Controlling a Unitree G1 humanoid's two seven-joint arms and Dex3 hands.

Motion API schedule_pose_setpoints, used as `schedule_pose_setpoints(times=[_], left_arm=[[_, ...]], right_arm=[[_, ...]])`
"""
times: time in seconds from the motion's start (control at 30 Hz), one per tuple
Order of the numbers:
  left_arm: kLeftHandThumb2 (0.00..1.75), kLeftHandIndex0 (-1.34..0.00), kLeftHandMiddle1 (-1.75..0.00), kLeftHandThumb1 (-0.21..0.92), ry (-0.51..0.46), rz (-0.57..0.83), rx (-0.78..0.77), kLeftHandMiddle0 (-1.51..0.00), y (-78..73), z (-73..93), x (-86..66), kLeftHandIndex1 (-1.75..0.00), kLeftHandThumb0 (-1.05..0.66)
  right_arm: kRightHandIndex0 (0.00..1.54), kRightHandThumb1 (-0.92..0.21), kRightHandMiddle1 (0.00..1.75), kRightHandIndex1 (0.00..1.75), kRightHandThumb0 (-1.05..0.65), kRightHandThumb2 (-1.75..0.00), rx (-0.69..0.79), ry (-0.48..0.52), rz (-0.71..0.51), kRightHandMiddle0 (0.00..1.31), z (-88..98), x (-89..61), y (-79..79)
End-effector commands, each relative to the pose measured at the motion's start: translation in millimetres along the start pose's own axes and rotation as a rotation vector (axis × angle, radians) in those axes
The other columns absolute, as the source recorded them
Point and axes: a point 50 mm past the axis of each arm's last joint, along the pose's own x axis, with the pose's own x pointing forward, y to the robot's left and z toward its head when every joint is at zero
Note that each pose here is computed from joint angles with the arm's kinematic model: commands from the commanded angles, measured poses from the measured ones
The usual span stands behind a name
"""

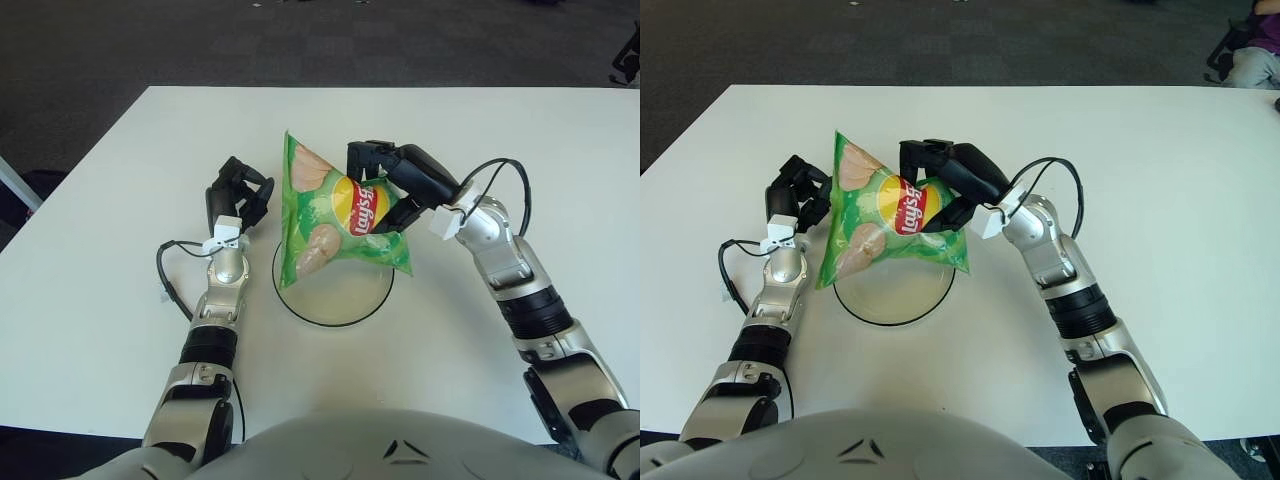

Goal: Put the snack into the plate.

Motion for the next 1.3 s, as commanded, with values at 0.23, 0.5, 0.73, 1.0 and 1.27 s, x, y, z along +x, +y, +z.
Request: schedule_pose_setpoints(times=[0.23, 0.5, 0.73, 1.0, 1.27], left_arm=[[0.26, -0.76, -1.75, 0.92, 0.058, -0.002, 0.002, -0.96, 1.2, -10.4, -6.8, -1.75, -0.23], [0.26, -0.76, -1.75, 0.92, 0.059, -0.002, 0.000, -0.96, 1.4, -10.5, -7.2, -1.75, -0.23], [0.25, -0.76, -1.75, 0.92, 0.058, -0.001, -0.002, -0.96, 1.2, -10.0, -7.9, -1.75, -0.22], [0.25, -0.75, -1.75, 0.92, 0.054, -0.003, -0.001, -0.96, 0.4, -9.3, -8.6, -1.75, -0.22], [0.25, -0.75, -1.75, 0.92, 0.048, -0.009, 0.002, -0.96, 0.2, -8.9, -8.9, -1.75, -0.22]], right_arm=[[0.57, -0.91, 1.32, 1.38, 0.00, -0.24, 0.027, 0.047, 0.135, 0.40, 13.4, 1.3, -19.3], [0.56, -0.92, 1.36, 1.38, 0.00, -0.25, 0.023, 0.058, 0.197, 0.36, 14.8, 1.3, -25.9], [0.46, -0.88, 1.06, 1.02, -0.15, -0.19, 0.008, 0.073, 0.246, 0.37, 18.5, 1.4, -31.4], [0.60, -0.89, 0.39, 0.28, -0.34, -0.01, 0.016, 0.090, 0.263, 0.51, 19.4, -0.7, -32.5], [0.61, -0.88, 0.27, 0.09, -0.43, 0.00, 0.027, 0.098, 0.251, 0.53, 13.9, 0.4, -38.6]])
